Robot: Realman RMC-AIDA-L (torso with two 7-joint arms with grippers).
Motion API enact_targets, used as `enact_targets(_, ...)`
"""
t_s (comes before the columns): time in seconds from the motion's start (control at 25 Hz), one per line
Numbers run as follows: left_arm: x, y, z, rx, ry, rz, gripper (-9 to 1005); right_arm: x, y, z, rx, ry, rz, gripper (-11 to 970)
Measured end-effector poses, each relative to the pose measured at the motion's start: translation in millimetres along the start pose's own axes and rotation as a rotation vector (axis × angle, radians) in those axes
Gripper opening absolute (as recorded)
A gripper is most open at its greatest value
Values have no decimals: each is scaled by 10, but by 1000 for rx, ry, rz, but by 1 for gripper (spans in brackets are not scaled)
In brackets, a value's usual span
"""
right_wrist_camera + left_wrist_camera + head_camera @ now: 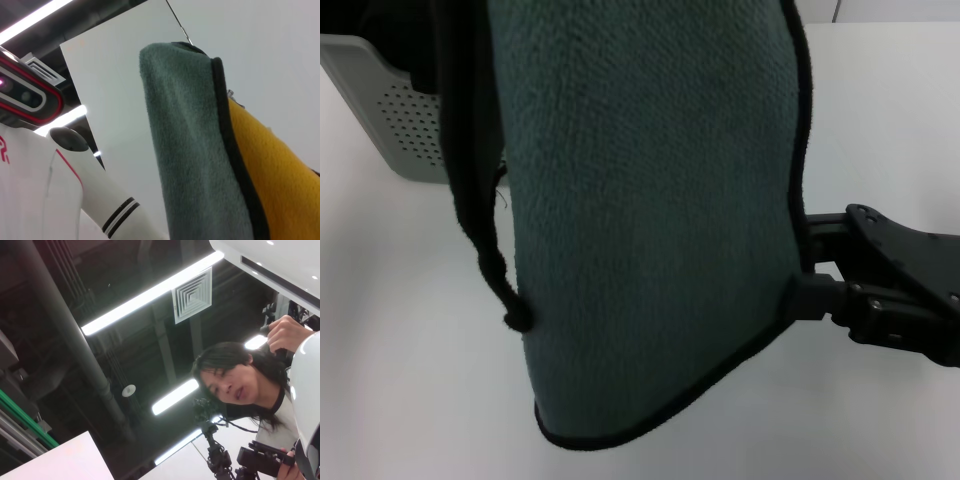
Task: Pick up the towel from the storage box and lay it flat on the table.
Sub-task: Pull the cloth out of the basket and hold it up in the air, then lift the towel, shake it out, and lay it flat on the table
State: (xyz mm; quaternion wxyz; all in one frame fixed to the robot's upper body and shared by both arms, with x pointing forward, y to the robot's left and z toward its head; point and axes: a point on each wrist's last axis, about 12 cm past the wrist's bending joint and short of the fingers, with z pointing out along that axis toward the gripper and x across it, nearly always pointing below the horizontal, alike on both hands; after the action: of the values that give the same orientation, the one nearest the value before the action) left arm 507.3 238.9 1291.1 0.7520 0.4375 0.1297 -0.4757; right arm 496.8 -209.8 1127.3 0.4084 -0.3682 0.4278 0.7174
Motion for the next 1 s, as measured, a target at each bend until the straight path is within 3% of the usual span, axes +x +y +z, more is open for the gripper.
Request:
enact_targets(0.72, 20, -50, -67, -19, 32, -8, 30, 13, 26, -79, 59, -50, -37, 159)
enact_targets(1.0, 147, -151, -177, -26, 170, -71, 31, -70, 11, -173, 101, -56, -51, 63)
